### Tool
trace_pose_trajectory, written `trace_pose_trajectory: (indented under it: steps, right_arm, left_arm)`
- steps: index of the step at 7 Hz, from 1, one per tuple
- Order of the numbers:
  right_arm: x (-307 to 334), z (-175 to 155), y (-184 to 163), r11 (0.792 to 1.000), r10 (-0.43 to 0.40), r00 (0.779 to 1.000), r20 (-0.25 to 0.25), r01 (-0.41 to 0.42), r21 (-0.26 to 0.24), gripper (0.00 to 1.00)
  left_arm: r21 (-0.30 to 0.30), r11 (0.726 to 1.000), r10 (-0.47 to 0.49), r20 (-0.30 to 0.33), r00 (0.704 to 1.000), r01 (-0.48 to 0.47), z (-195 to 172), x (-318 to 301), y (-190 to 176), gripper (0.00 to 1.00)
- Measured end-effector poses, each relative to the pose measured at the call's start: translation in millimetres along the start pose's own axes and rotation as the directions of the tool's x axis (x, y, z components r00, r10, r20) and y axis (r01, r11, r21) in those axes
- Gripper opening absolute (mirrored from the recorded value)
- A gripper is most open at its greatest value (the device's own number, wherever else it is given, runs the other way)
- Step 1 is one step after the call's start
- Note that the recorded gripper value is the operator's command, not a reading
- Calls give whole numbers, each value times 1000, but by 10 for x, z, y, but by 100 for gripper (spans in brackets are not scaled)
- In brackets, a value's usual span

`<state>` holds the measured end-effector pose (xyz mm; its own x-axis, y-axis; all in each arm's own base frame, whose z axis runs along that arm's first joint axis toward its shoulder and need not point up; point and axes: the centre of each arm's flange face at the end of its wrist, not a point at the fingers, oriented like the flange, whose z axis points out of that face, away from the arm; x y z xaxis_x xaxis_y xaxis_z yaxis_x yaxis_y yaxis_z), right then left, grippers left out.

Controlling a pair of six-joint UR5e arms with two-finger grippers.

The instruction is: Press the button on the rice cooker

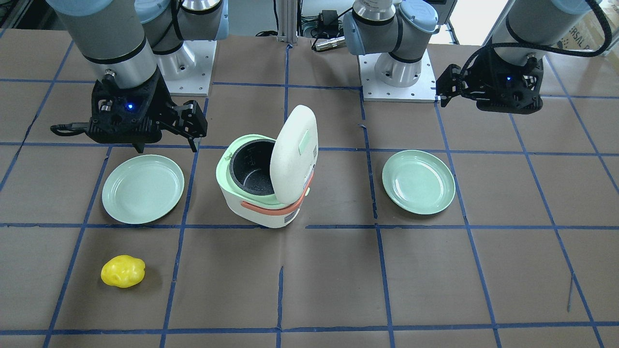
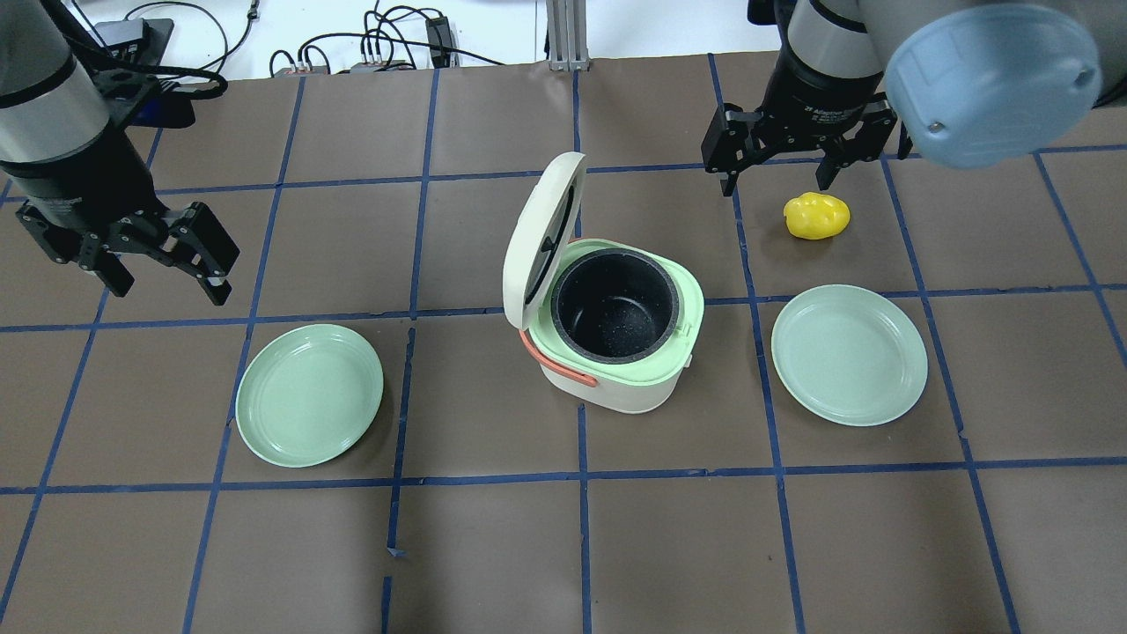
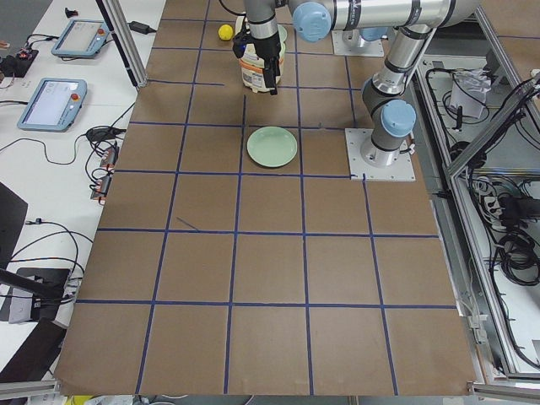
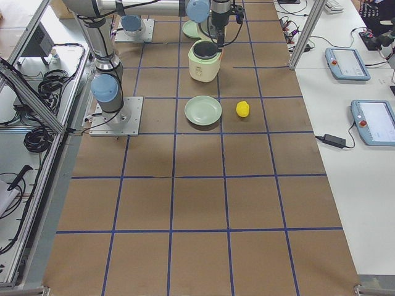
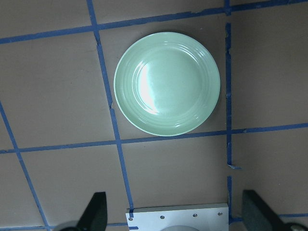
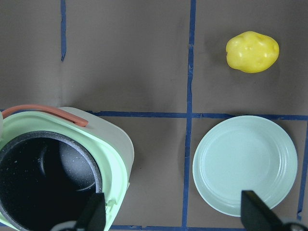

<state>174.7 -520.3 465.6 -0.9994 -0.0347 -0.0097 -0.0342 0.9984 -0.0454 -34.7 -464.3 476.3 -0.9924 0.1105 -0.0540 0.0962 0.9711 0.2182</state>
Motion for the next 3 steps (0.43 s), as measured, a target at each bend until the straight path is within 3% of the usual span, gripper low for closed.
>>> trace_pose_trajectory:
  steps: [3]
  right_arm:
    - [0, 6, 2, 1000, 3, 1000, 0, -3, -2, 100]
  left_arm:
    - [0, 1000, 0, 0, 1000, 0, 0, 0, 0, 100]
